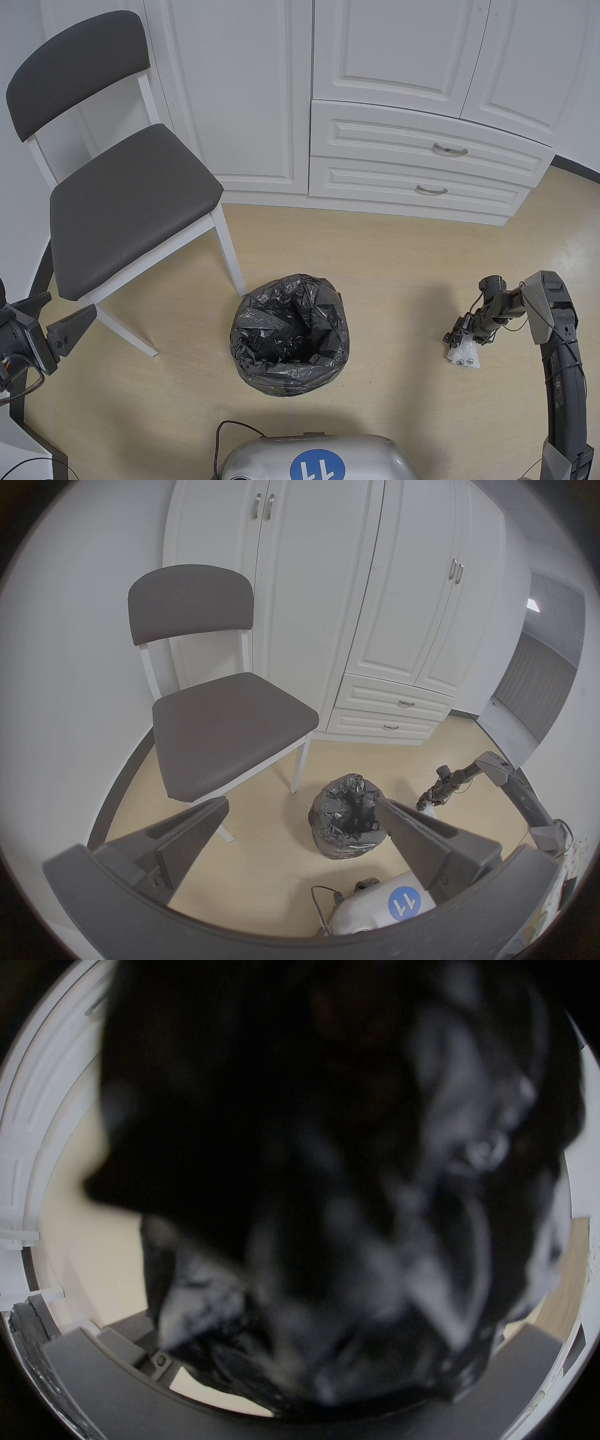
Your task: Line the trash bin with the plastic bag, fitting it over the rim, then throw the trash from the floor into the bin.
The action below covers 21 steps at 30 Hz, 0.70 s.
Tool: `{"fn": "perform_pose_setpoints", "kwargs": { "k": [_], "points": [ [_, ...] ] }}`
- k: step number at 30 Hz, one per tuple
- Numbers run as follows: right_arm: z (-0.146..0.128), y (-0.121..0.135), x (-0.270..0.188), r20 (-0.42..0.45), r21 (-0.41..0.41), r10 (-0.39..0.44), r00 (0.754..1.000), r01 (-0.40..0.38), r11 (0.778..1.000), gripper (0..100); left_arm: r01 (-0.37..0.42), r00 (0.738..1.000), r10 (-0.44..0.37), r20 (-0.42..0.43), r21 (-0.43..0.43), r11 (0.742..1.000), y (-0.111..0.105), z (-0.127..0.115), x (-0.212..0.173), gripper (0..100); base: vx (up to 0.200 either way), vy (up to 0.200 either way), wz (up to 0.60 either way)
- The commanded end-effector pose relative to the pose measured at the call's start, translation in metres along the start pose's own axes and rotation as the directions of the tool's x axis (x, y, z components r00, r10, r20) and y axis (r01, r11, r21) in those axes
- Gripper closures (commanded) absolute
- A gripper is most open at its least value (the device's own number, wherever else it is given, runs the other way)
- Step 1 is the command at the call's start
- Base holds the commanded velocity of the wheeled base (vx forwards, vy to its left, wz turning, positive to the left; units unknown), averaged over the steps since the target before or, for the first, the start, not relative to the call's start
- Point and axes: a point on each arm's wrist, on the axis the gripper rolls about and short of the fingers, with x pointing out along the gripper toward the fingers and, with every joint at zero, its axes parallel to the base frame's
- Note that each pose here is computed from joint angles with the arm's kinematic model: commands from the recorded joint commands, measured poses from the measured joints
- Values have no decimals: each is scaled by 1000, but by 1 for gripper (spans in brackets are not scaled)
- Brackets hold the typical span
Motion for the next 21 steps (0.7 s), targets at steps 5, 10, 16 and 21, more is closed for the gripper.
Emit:
{"fn": "perform_pose_setpoints", "kwargs": {
  "k": [5,10,16,21],
  "points": [
    [-5,-2,7,-12,2,-5,1000,5,1000,100,-2,1000,2,1,-1,1000,0,1,1,0,0,0,0],
    [17,0,-22,42,15,8,999,-9,1000,100,-1,1000,1,-2,-1,1000,0,0,1,0,0,0,0],
    [30,9,-115,55,-25,83,995,-82,996,100,2,1000,-2,-2,0,1000,0,0,1,0,0,0,0],
    [22,18,-210,139,-227,167,976,-133,965,100,3,1000,-3,5,1,1000,0,0,-1,0,0,0,0]
  ]
}}
